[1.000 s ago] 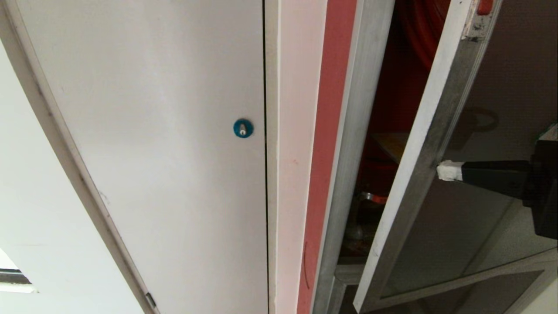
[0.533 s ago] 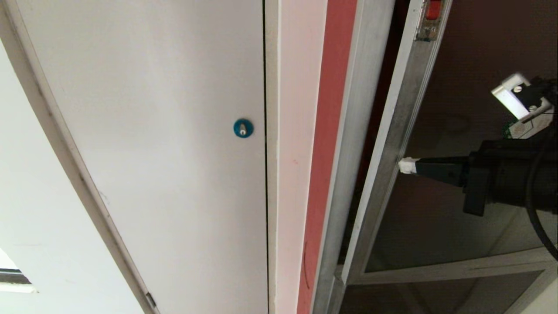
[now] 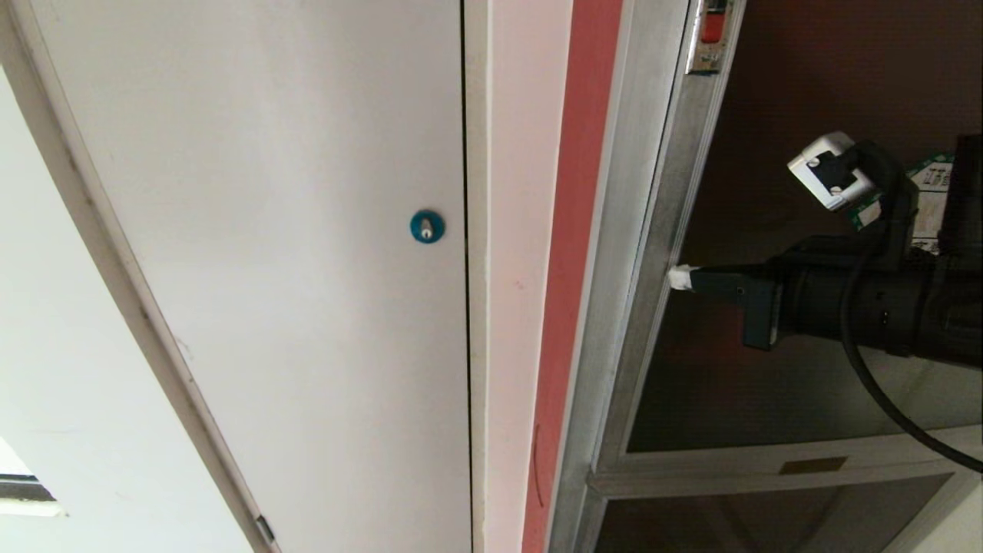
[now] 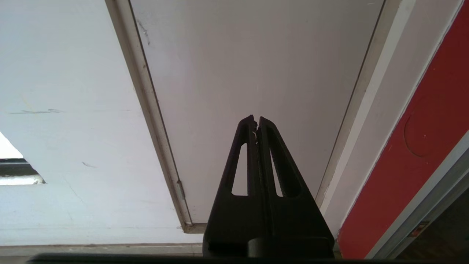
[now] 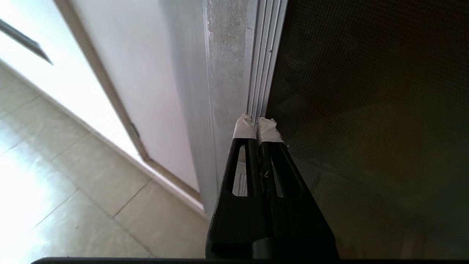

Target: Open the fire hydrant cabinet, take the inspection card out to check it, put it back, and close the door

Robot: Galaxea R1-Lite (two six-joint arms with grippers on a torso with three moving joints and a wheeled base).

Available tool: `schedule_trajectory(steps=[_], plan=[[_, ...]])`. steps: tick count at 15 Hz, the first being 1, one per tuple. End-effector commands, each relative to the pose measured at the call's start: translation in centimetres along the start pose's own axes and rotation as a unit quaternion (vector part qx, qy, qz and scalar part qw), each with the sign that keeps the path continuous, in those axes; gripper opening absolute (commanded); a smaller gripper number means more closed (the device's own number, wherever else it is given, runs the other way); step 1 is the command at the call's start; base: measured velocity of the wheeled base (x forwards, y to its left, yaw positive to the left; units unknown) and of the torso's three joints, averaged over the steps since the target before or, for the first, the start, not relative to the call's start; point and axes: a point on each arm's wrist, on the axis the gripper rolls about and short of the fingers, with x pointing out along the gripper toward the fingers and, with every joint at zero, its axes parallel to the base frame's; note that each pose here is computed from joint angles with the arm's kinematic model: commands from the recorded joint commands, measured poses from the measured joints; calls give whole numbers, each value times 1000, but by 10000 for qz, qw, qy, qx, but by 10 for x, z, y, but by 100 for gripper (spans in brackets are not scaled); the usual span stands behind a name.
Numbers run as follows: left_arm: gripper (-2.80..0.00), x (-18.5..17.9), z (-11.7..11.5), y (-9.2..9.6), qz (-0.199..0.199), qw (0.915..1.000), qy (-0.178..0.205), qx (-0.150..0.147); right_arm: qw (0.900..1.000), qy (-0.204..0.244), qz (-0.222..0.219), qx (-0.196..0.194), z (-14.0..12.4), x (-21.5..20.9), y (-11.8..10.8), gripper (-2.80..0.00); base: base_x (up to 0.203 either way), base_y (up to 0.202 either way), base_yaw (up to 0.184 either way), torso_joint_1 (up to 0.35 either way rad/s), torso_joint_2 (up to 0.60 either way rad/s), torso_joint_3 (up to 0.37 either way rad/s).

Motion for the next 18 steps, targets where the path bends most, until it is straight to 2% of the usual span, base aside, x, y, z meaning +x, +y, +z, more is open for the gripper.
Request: schedule_trajectory(steps=[1,6,9,14,16,18], plan=[[-280,0,0,0,1,10000,6,-1,10000,36,-44,-2,-3,10,-2,-280,0,0,0,0,0,0],[-280,0,0,0,1,10000,5,-1,9997,-53,-248,-32,2,20,-5,-280,0,0,0,0,0,0],[-280,0,0,0,1,10000,6,-1,9995,-183,-238,-57,7,8,-2,-280,0,0,0,0,0,0],[-280,0,0,0,1,10000,2,-1,9959,-844,227,-239,28,-40,25,-280,0,0,0,0,0,0],[-280,0,0,0,1,10000,6,-1,9895,-1279,572,-351,46,-59,38,-280,0,0,0,0,0,0],[-280,0,0,0,1,10000,6,-1,9862,-1487,613,-385,64,-73,40,-280,0,0,0,0,0,0]])
